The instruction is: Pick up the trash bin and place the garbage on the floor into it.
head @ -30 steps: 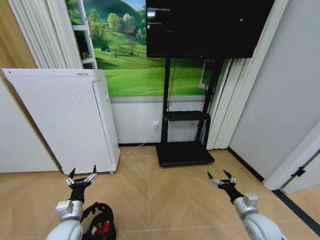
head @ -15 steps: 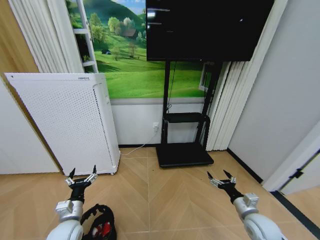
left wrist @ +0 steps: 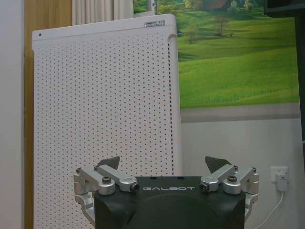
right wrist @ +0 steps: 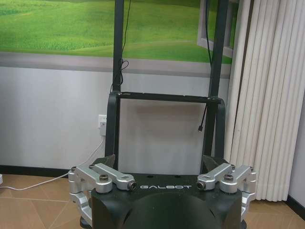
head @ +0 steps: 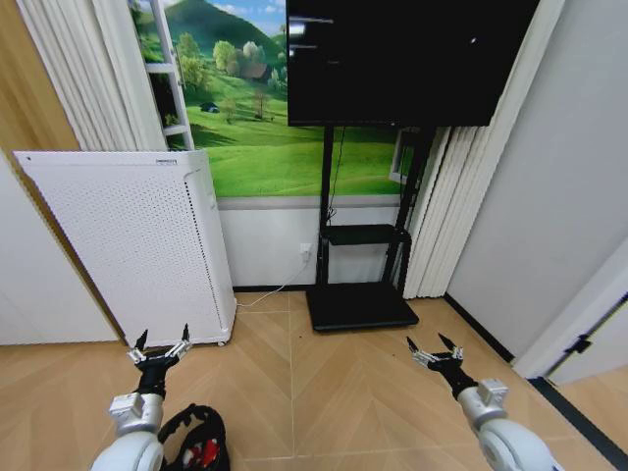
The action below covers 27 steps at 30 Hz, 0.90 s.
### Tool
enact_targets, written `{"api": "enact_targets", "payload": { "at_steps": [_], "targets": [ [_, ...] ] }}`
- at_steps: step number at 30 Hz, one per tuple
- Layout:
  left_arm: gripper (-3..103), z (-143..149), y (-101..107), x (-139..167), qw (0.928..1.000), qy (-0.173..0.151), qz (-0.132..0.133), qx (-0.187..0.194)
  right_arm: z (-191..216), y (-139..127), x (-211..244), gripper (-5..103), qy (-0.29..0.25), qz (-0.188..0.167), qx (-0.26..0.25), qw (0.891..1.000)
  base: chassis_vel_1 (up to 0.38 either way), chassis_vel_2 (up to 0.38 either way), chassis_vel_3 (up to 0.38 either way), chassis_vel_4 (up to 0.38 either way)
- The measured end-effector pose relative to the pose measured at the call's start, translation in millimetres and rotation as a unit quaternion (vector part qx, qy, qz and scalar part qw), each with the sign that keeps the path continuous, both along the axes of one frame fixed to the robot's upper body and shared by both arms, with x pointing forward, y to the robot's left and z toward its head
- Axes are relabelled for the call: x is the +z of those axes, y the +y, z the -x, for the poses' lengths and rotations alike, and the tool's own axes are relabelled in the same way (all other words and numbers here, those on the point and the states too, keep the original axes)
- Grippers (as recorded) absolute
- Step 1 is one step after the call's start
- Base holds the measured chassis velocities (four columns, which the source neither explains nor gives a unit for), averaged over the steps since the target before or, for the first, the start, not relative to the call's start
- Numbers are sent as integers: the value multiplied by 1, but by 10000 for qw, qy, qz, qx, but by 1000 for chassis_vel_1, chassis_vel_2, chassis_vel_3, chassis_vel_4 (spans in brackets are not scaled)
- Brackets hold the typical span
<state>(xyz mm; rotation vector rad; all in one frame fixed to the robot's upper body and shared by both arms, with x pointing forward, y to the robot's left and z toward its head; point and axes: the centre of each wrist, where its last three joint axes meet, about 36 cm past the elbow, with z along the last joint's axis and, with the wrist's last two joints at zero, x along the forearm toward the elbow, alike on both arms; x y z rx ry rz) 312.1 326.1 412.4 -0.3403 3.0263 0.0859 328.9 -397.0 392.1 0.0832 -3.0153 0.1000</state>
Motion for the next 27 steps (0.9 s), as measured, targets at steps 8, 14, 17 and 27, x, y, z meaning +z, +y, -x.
{"api": "enact_targets", "payload": {
  "at_steps": [8, 14, 17, 27],
  "targets": [
    [98, 0, 0, 0, 10000, 0, 0, 0, 0, 0, 0, 100, 0, 0, 0, 10000, 0, 0, 0, 0],
    [98, 0, 0, 0, 10000, 0, 0, 0, 0, 0, 0, 100, 0, 0, 0, 10000, 0, 0, 0, 0],
    [98, 0, 0, 0, 10000, 0, 0, 0, 0, 0, 0, 100, 0, 0, 0, 10000, 0, 0, 0, 0],
    [98, 0, 0, 0, 10000, 0, 0, 0, 0, 0, 0, 100, -1, 0, 0, 10000, 0, 0, 0, 0]
  ]
}}
